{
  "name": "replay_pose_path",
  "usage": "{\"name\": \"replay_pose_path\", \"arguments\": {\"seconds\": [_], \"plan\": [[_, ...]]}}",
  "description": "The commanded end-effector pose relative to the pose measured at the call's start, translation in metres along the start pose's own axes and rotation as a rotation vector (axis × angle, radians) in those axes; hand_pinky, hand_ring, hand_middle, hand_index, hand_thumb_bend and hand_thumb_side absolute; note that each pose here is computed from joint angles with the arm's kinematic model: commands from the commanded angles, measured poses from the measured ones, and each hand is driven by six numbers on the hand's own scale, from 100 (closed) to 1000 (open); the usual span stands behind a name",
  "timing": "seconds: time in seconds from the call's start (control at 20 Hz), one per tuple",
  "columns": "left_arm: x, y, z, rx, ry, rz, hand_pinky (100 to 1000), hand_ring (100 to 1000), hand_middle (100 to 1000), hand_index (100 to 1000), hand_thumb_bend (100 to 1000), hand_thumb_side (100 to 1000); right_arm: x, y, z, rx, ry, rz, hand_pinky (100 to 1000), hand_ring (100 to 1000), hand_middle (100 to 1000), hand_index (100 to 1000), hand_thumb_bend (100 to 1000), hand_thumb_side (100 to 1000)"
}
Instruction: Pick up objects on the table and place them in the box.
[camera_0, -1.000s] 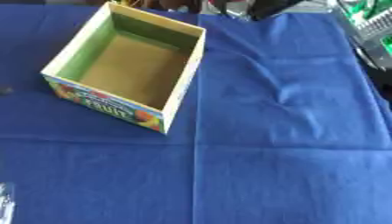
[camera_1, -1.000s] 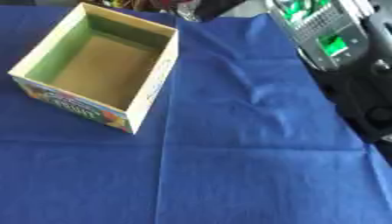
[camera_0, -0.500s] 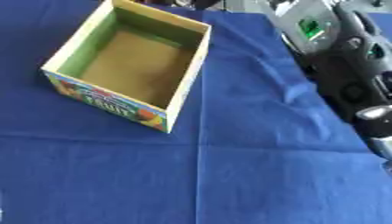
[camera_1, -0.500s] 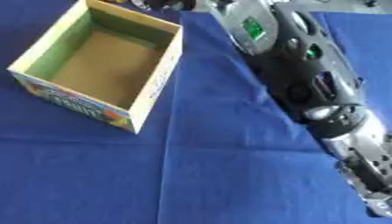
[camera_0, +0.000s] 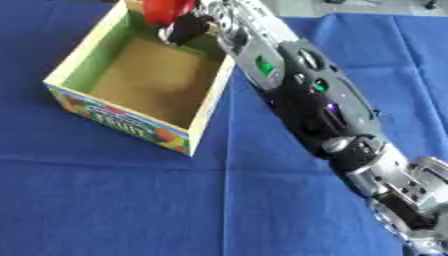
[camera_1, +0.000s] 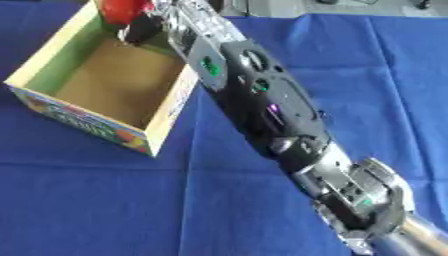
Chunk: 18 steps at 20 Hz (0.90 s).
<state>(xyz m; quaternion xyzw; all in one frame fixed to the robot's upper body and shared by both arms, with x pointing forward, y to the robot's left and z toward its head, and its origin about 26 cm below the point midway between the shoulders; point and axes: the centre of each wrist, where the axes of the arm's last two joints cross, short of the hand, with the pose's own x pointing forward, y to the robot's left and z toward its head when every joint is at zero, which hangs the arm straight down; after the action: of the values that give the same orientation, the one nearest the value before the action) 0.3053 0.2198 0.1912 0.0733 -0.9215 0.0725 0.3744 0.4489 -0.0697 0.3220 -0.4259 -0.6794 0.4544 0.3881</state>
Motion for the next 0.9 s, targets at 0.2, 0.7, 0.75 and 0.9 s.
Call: {"name": "replay_pose_path", "arguments": {"seconds": [0.2, 0.7, 0.75, 0.9], "plan": [[0.008, -0.003, -0.004, -0.014, -0.035, 0.02, 551, 914, 823, 596, 100, 895, 0.004, 0.018, -0.006, -0.007, 0.011, 0.051, 297, 400, 399, 585, 100, 193], [0.009, -0.005, -0.006, -0.02, -0.043, 0.028, 551, 915, 823, 595, 100, 895, 0.006, 0.041, -0.008, 0.102, -0.053, 0.149, 371, 444, 449, 613, 100, 223], [0.009, -0.005, -0.006, -0.02, -0.042, 0.028, 552, 915, 823, 595, 100, 895, 0.006, 0.04, -0.008, 0.108, -0.06, 0.153, 447, 486, 501, 671, 100, 275], [0.009, -0.005, -0.006, -0.021, -0.04, 0.028, 552, 915, 823, 595, 100, 895, 0.012, 0.035, -0.006, 0.129, -0.103, 0.156, 596, 587, 621, 796, 100, 413]]}}
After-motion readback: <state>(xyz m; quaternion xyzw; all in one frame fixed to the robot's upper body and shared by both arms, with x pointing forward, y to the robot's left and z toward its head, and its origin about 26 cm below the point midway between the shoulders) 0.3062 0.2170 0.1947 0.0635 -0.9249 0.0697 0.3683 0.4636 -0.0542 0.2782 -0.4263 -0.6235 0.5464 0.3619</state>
